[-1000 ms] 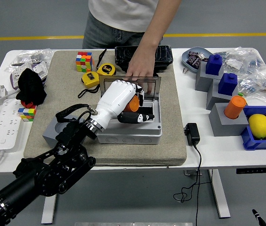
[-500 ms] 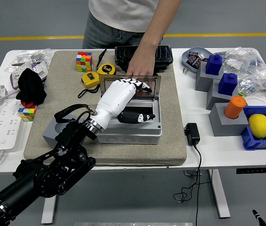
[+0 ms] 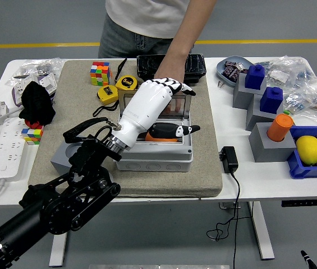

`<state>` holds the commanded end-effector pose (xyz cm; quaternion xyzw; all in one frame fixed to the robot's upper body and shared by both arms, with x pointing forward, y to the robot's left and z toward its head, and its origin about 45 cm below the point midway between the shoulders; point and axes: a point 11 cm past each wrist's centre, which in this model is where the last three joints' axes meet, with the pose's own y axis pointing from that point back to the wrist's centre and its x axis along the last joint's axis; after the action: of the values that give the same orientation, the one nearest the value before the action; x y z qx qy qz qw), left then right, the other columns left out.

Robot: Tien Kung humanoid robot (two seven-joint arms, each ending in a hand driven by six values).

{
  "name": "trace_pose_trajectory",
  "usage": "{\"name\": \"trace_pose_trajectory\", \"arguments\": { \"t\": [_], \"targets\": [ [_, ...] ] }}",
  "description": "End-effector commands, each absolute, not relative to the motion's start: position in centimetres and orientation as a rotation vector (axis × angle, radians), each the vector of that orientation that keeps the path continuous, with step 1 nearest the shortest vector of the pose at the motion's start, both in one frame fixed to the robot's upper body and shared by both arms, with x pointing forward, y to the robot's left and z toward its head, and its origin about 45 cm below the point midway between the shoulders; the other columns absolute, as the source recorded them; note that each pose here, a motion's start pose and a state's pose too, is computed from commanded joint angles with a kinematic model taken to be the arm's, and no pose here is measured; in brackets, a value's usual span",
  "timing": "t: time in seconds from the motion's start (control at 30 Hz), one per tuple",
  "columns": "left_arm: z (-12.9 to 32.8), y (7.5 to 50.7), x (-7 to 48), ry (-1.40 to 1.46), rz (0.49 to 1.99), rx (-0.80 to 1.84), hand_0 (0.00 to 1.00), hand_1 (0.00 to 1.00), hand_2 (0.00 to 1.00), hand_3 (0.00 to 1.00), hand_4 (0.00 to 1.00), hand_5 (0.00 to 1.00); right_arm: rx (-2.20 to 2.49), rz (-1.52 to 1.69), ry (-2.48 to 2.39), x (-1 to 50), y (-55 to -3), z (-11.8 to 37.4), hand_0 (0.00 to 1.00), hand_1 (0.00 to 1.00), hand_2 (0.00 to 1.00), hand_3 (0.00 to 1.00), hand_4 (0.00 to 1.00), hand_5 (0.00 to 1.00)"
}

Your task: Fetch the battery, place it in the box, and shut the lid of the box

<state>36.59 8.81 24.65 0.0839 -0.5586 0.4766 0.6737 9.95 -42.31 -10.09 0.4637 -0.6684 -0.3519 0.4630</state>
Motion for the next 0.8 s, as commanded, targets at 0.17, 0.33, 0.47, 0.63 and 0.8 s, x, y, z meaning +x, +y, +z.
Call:
{"name": "trace_pose_trajectory", "arguments": {
  "t": [0.17,0.33,0.47,0.63,0.8],
  "targets": [
    [25.3,9.3,38.0,-1.295,1.081,0.251,0.43,0.618,0.575,0.583,0.978,0.44,1.144,-0.864,-1.645,10.2,-42.3,-10.1,0.852,0.743,0.722,0.762,0.998,0.998],
    [24.3,10.3,39.8,-1.262,1.074,0.474,0.708,0.792,0.752,0.725,0.998,0.525,1.141,-0.864,-1.646,10.2,-42.3,-10.0,0.852,0.743,0.722,0.762,0.998,0.998],
    [23.2,11.2,40.7,-1.134,1.069,0.664,0.953,0.998,0.947,0.918,0.998,0.853,1.14,-0.864,-1.647,10.1,-42.3,-10.0,0.852,0.743,0.721,0.762,0.998,0.998],
    [22.5,12.0,40.8,-1.022,1.077,0.853,0.966,0.998,0.956,0.921,0.998,0.898,1.139,-0.864,-1.646,10.0,-42.3,-10.1,0.852,0.743,0.722,0.762,0.998,0.998],
    [22.9,11.7,40.4,-1.006,1.084,0.878,0.945,0.969,0.904,0.881,0.998,0.897,1.142,-0.863,-1.647,10.2,-42.3,-10.0,0.852,0.743,0.722,0.762,0.998,0.998]
  ]
}}
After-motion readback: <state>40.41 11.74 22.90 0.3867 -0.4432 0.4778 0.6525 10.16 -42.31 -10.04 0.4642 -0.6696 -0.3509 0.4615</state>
